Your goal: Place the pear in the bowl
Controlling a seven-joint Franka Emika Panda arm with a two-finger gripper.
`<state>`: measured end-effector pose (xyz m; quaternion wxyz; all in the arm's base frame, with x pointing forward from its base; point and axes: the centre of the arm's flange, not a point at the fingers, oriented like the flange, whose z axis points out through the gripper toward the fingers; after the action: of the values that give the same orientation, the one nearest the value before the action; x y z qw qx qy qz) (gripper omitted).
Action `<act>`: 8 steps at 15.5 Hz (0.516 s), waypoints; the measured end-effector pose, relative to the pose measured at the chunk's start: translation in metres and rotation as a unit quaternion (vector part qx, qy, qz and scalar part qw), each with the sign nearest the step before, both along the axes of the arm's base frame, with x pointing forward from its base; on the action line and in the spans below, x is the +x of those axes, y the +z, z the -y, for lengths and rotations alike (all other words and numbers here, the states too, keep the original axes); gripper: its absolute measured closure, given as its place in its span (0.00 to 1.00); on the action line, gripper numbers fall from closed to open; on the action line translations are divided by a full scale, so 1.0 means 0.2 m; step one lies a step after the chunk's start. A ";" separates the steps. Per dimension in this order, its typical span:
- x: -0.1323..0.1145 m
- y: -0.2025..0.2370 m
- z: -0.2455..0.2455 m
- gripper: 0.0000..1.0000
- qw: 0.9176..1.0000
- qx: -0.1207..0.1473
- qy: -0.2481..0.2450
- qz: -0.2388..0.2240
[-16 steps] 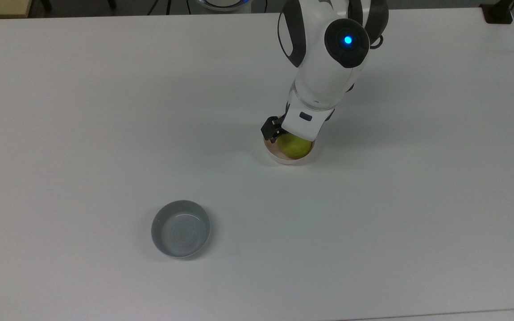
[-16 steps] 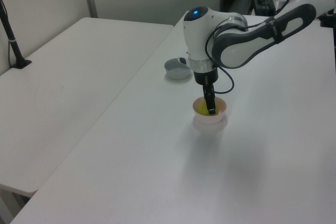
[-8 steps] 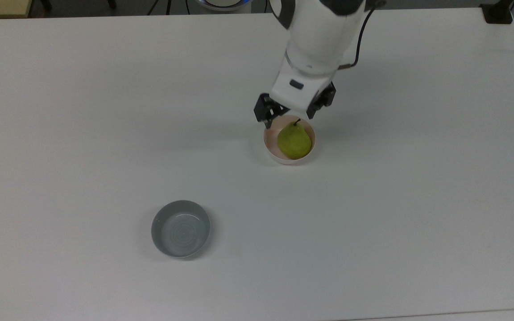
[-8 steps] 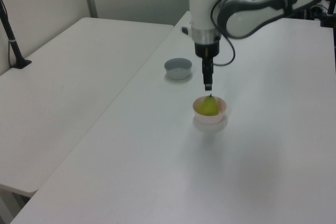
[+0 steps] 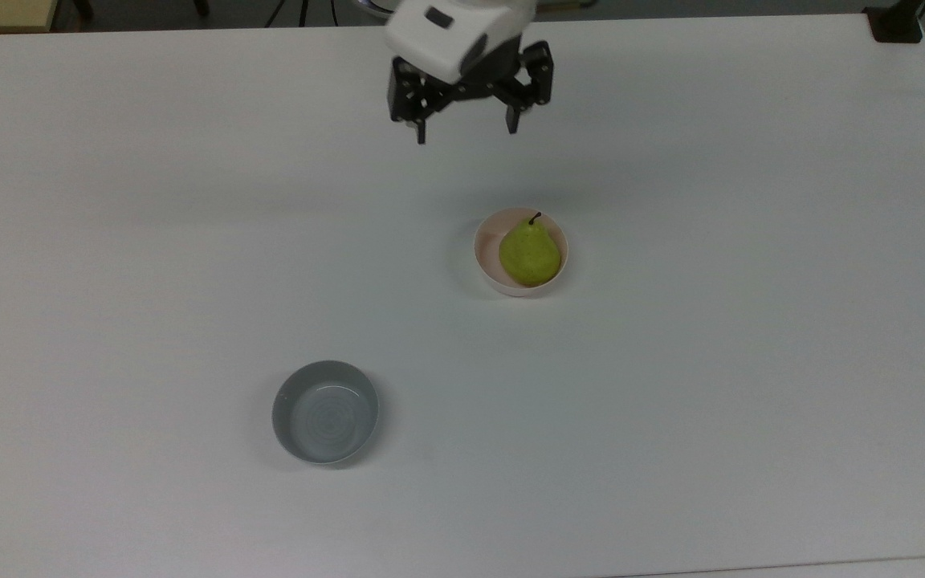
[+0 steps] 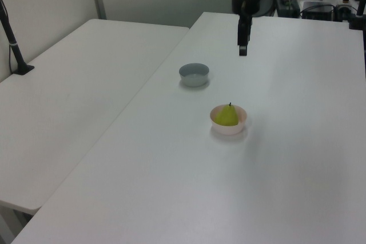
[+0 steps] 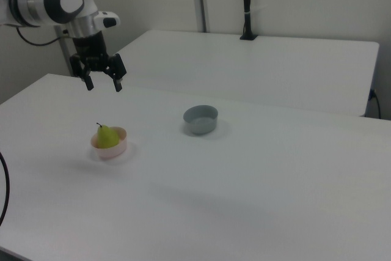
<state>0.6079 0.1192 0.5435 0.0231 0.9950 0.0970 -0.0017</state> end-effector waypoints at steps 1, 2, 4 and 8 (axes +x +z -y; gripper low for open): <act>-0.01 0.03 0.06 0.00 1.000 0.002 -0.008 0.000; -0.01 0.06 0.12 0.00 1.000 0.004 -0.018 0.001; 0.00 0.08 0.28 0.00 0.999 0.006 -0.041 0.004; 0.01 0.08 0.63 0.00 0.995 0.006 -0.096 0.005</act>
<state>0.6103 -0.0062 0.5604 0.0178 0.9998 0.0005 0.0014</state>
